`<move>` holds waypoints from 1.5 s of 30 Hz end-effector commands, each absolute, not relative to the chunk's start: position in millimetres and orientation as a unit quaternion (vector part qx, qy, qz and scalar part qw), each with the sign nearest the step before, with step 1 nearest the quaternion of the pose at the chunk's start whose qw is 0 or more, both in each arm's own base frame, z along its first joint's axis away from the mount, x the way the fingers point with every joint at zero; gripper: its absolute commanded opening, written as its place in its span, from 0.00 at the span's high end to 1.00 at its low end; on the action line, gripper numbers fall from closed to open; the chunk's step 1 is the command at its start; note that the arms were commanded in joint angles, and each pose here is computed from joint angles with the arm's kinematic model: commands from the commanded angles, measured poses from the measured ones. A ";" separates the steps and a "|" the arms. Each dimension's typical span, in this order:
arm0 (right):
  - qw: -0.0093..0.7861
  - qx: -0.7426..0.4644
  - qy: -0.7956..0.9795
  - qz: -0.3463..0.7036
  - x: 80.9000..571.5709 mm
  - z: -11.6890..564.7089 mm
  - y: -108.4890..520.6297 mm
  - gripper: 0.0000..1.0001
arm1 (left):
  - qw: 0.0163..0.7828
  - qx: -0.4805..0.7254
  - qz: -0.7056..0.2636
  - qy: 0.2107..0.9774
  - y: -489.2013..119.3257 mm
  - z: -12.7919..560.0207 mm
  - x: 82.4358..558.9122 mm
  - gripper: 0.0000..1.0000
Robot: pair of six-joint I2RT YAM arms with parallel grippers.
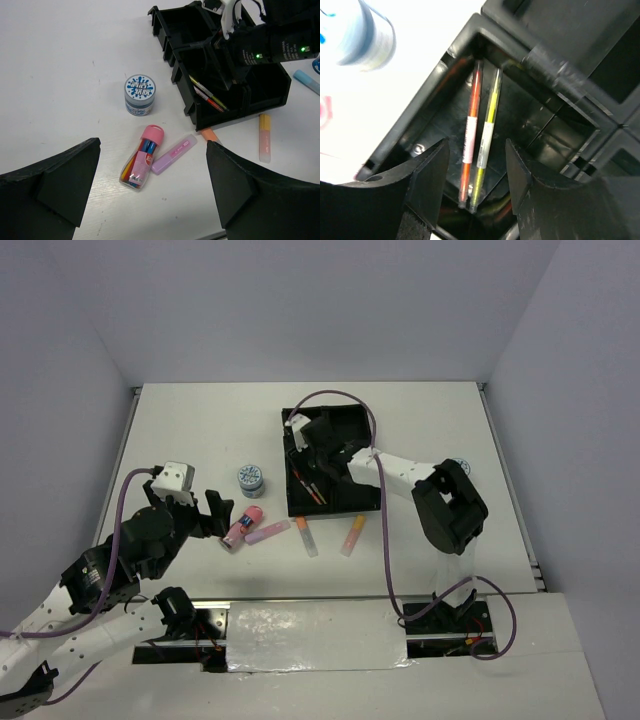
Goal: Sort the stationery into containers
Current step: Place the pen in the storage box, then pick up the pen from the center of the board.
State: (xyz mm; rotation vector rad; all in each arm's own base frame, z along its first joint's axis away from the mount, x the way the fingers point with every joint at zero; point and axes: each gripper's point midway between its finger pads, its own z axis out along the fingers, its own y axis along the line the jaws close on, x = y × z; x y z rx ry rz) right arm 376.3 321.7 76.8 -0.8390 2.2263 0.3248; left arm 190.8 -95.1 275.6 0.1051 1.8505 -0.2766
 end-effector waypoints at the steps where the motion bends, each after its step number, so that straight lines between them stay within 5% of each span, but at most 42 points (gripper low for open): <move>1: 0.422 -0.301 0.840 0.160 386.0 147.8 334.2 0.44 | 0.607 0.045 -0.126 0.784 -95.7 285.6 192.3 0.01; 4: 0.429 -0.261 0.847 0.173 379.3 168.1 330.2 0.44 | 0.608 0.042 -0.126 0.783 -93.5 285.6 191.6 0.01; 11: 0.433 0.069 0.890 0.123 331.8 176.6 235.9 0.41 | 0.604 0.009 -0.090 0.792 -79.4 281.2 195.6 0.01; 18: 0.367 0.118 0.922 0.016 262.7 113.9 203.8 0.41 | 0.602 -0.006 -0.073 0.795 -72.5 278.6 198.0 0.01; 36: 0.279 0.117 0.953 0.009 222.1 15.3 215.8 0.46 | 0.605 -0.005 -0.081 0.792 -71.4 279.5 195.3 0.01; 38: 0.270 0.115 0.956 0.005 216.9 7.0 213.4 0.49 | 0.605 -0.006 -0.081 0.792 -71.2 280.2 195.3 0.01; 42: 0.261 0.111 0.959 0.020 205.5 1.2 215.5 0.81 | 0.606 -0.007 -0.080 0.792 -70.6 280.3 195.4 0.01; 45: 0.265 0.101 0.958 0.031 195.2 10.3 218.9 0.89 | 0.605 -0.008 -0.080 0.792 -70.3 280.1 195.4 0.01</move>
